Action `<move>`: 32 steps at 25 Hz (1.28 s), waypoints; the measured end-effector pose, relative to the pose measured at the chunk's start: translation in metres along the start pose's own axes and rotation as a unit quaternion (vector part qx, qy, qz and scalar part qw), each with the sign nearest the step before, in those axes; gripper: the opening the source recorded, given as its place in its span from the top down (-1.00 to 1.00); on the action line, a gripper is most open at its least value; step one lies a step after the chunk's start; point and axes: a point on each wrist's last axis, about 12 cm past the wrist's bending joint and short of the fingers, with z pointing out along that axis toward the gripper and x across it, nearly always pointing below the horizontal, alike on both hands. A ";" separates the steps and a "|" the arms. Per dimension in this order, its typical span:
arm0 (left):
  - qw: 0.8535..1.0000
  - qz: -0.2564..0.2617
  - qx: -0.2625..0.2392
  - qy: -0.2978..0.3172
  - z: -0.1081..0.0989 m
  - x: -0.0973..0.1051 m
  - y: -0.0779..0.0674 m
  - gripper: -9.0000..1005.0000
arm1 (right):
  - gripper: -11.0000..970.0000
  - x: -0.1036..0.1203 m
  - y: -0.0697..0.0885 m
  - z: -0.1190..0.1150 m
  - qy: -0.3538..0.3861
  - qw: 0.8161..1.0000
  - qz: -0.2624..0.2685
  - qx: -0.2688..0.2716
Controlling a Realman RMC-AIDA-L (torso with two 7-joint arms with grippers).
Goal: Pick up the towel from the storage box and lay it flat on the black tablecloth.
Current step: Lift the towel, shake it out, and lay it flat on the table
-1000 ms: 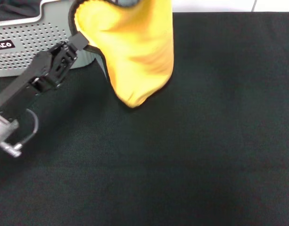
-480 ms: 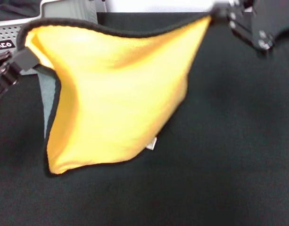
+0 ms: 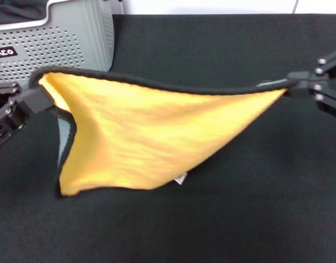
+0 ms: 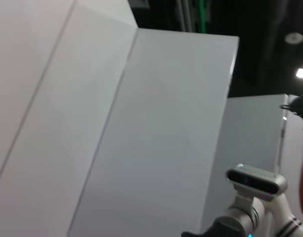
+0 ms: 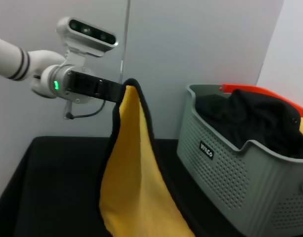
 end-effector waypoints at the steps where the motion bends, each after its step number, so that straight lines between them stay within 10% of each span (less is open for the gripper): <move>1: 1.000 -0.001 0.006 0.004 0.001 -0.002 0.000 0.96 | 0.87 0.000 0.000 0.000 0.000 1.000 0.000 0.000; 32: 0.991 -0.048 0.119 0.048 0.018 -0.013 -0.033 0.96 | 0.86 -0.002 0.047 -0.022 -0.059 0.986 0.045 -0.148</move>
